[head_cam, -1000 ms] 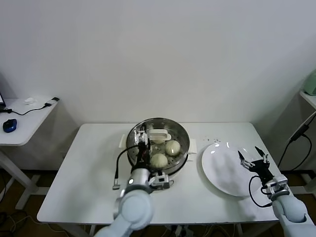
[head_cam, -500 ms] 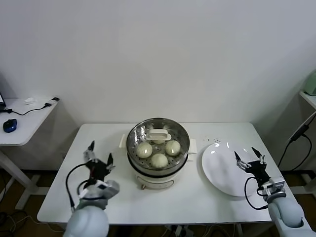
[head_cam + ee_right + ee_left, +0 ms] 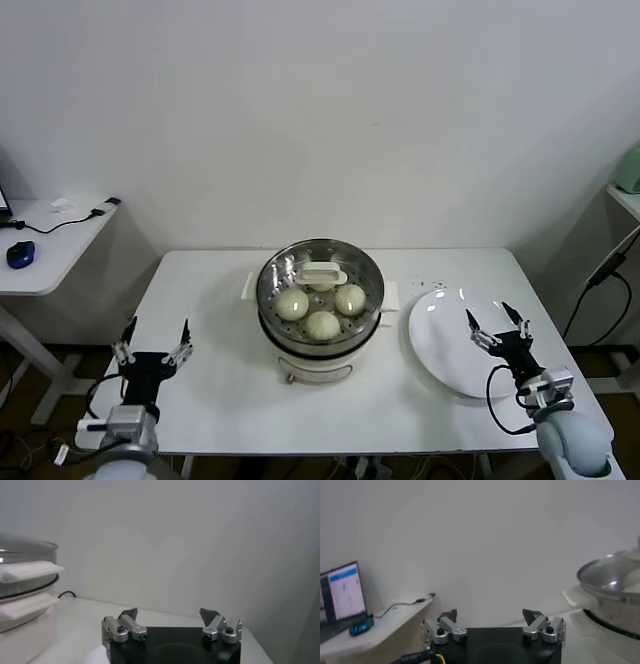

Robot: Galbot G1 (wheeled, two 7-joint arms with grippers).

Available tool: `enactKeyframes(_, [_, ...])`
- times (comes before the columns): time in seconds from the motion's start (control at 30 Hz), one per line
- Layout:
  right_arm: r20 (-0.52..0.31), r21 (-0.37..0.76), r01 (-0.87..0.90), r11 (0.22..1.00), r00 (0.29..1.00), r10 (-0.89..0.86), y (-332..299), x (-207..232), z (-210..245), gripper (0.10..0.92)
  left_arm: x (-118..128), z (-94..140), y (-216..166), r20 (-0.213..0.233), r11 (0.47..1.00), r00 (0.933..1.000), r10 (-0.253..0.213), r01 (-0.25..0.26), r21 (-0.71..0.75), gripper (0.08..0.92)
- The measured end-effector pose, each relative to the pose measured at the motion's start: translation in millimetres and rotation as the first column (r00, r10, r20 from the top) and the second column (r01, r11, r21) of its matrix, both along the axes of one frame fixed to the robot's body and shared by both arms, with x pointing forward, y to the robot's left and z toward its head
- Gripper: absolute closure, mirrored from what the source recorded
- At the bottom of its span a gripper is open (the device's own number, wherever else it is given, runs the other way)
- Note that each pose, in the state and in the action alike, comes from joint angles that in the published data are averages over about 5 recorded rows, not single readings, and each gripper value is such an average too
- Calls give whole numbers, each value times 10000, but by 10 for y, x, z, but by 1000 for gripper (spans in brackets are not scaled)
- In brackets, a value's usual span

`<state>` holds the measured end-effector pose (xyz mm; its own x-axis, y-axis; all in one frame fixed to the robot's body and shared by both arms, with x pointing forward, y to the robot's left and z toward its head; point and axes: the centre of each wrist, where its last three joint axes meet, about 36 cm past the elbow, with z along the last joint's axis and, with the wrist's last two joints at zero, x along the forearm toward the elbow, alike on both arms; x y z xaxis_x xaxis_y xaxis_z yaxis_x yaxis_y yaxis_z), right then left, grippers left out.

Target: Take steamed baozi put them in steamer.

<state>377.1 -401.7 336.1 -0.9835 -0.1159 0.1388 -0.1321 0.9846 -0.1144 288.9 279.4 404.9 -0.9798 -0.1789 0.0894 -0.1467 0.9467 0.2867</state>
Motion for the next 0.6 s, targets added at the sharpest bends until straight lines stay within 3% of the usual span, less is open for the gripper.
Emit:
enactKeyframes(0.33, [-141,205,-88,9998,9999,91,22,-105,-31,200,-213,-235,127,723,9943,9971,253,-176,-1051,177])
enactKeyframes(0.6, [-166,296,-114,9995,9998,119,49,-110,-40,200,-310,-325,196,874,9935,9959,228,-127,-1134,177])
